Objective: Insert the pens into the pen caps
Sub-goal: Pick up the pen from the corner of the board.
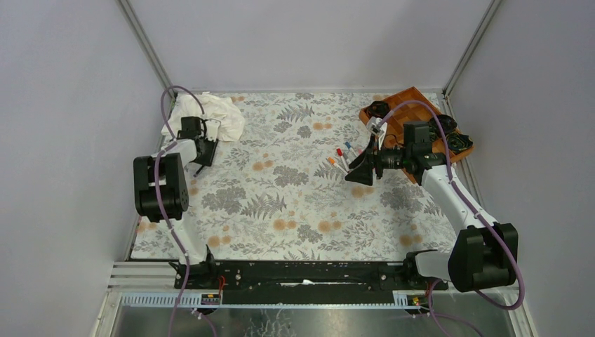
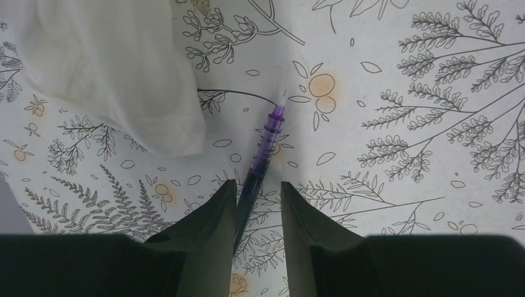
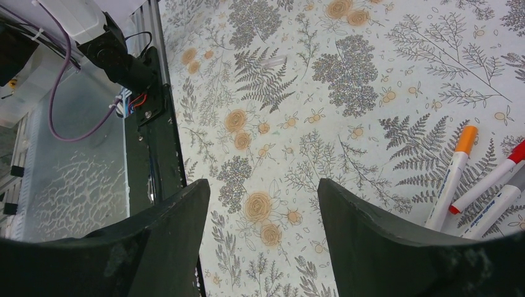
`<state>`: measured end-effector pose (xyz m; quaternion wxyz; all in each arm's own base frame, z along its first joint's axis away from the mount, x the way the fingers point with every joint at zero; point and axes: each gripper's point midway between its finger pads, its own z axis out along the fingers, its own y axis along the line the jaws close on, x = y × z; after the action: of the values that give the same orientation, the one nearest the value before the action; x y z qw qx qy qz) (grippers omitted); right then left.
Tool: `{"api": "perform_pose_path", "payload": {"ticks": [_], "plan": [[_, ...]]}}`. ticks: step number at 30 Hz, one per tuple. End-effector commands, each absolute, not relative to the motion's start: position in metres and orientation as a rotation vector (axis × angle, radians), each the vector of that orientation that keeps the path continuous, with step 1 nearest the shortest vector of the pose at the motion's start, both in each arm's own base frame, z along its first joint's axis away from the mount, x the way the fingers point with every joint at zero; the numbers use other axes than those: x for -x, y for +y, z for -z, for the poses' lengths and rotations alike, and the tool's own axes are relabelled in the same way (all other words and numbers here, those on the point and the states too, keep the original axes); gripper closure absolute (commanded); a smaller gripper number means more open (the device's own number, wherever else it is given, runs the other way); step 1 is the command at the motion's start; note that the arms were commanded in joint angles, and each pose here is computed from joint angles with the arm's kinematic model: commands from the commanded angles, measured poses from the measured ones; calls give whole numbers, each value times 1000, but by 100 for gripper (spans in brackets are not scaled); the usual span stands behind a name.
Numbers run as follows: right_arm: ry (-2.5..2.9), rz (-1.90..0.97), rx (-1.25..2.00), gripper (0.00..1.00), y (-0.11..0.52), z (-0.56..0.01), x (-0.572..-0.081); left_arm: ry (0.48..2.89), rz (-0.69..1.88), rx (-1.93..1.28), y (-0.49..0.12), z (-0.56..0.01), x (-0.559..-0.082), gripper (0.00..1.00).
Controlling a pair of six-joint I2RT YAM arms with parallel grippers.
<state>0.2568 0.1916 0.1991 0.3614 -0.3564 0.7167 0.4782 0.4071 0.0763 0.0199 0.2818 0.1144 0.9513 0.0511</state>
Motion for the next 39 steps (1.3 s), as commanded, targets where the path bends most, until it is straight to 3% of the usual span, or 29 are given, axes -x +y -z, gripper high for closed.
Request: {"api": "perform_pose_path", "payload": {"ticks": [1,11,18,23,29,39], "plan": [[1799,-1239,939,27,192,-212,-259,2568,-70,-330,76,-20,-412,62],[1780,-1250,938,27,192,-218,-257,2650,-56,-319,78,-1,-400,63],[1768,-1252,928,26,189,-222,-257,2674,-18,-316,73,7,-390,79],[1757,-1253,924,26,188,-226,-256,2686,19,-309,67,12,-382,84],[1739,-1252,919,26,187,-229,-255,2717,124,-313,53,26,-368,99],[1722,-1259,927,26,187,-232,-252,2615,214,-378,22,-17,-369,100]]}}
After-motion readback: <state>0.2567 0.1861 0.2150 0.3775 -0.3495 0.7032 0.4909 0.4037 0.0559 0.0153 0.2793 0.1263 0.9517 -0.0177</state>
